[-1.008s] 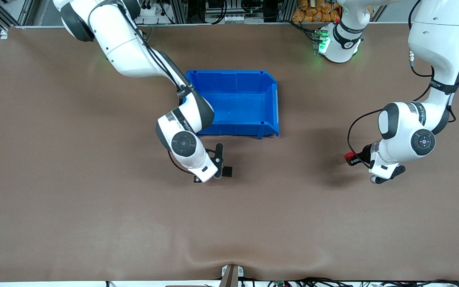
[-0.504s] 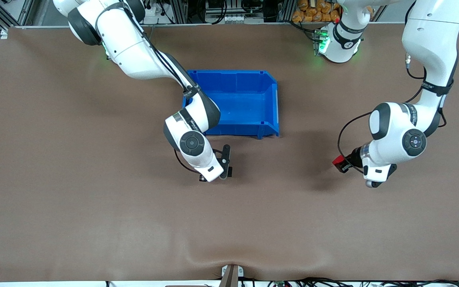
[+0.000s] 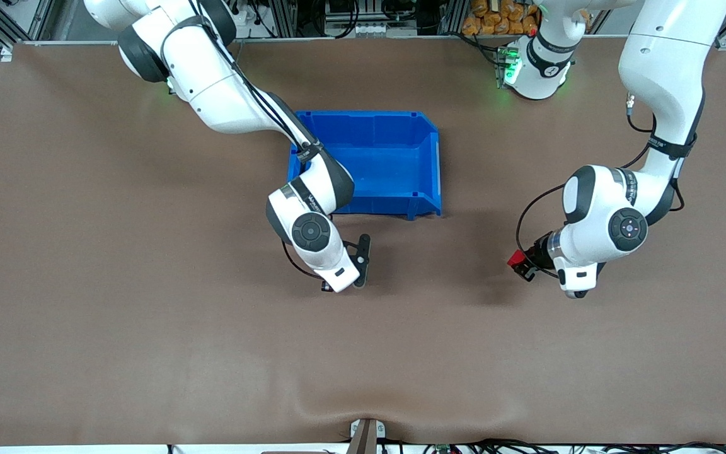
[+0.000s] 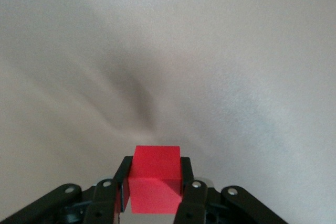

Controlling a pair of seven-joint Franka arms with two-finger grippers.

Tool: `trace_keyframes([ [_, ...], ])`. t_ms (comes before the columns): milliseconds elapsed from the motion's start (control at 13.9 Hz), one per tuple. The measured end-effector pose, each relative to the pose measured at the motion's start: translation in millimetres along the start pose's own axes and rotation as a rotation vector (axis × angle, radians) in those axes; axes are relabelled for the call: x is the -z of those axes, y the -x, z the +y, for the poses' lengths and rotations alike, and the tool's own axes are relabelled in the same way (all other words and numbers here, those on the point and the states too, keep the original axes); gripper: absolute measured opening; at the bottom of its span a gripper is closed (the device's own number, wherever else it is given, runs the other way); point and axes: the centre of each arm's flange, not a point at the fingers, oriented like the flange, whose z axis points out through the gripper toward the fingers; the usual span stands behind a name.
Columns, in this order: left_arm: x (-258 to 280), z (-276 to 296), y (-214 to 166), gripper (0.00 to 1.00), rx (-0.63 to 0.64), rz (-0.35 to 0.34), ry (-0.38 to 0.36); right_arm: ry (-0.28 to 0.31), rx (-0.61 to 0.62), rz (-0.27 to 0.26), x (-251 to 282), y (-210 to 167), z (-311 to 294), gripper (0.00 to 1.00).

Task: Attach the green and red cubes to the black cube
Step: 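Place green against black with the right gripper while the left gripper brings red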

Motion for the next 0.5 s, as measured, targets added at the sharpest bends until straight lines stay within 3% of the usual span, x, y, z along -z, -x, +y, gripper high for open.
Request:
trace_keyframes([
  [504, -4, 51, 63, 0.4, 0.195, -0.032, 0.033, 0.001, 0.01, 0.001, -1, -12, -10, 0.4],
])
